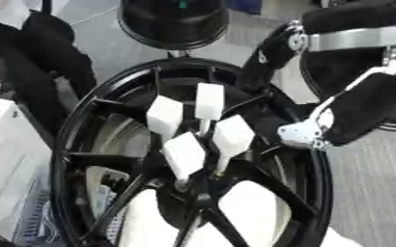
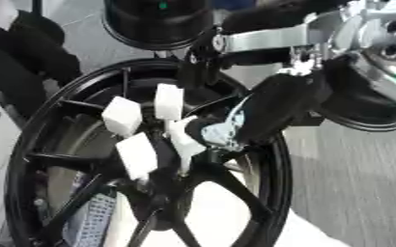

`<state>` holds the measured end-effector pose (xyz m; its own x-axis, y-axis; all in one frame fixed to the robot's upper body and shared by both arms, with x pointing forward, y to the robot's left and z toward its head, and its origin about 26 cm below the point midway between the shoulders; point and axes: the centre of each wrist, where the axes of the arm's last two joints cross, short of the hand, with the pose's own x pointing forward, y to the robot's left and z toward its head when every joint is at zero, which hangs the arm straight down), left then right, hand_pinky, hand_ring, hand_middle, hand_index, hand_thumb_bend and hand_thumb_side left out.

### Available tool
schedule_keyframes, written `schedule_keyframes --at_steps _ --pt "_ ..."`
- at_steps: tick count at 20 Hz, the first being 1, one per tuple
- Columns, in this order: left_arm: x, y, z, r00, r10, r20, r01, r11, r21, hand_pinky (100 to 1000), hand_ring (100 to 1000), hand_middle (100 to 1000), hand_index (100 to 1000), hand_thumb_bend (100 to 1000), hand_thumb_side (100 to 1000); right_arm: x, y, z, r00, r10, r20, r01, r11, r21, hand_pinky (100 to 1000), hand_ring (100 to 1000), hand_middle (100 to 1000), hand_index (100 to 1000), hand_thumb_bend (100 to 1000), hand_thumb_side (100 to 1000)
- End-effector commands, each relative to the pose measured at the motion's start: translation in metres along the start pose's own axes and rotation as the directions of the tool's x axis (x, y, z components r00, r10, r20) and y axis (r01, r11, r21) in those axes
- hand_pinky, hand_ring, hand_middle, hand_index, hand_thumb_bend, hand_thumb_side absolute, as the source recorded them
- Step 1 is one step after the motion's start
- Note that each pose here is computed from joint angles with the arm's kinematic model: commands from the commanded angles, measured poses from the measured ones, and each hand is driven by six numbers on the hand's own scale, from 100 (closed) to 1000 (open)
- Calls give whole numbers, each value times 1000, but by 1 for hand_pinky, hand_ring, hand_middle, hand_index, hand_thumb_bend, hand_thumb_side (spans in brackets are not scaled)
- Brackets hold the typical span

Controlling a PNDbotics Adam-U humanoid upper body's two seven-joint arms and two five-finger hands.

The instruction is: Pull the pin out of the wheel hub.

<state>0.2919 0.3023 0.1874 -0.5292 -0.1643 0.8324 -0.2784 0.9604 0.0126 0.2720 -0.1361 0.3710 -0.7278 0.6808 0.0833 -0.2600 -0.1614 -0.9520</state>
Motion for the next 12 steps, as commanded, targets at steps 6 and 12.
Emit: schedule_keyframes --at_steps 6,12 --pt "7 -1 -3 1000 -3 30 3 1000 -15 715 772 670 791 416 429 6 5 -5 999 -26 -48 28 999 34 878 818 760 846 269 465" --pt "8 -1 -3 999 0 35 0 1000 -14 716 772 670 791 414 431 6 11 -9 998 -39 -44 41 998 56 877 820 762 844 276 449"
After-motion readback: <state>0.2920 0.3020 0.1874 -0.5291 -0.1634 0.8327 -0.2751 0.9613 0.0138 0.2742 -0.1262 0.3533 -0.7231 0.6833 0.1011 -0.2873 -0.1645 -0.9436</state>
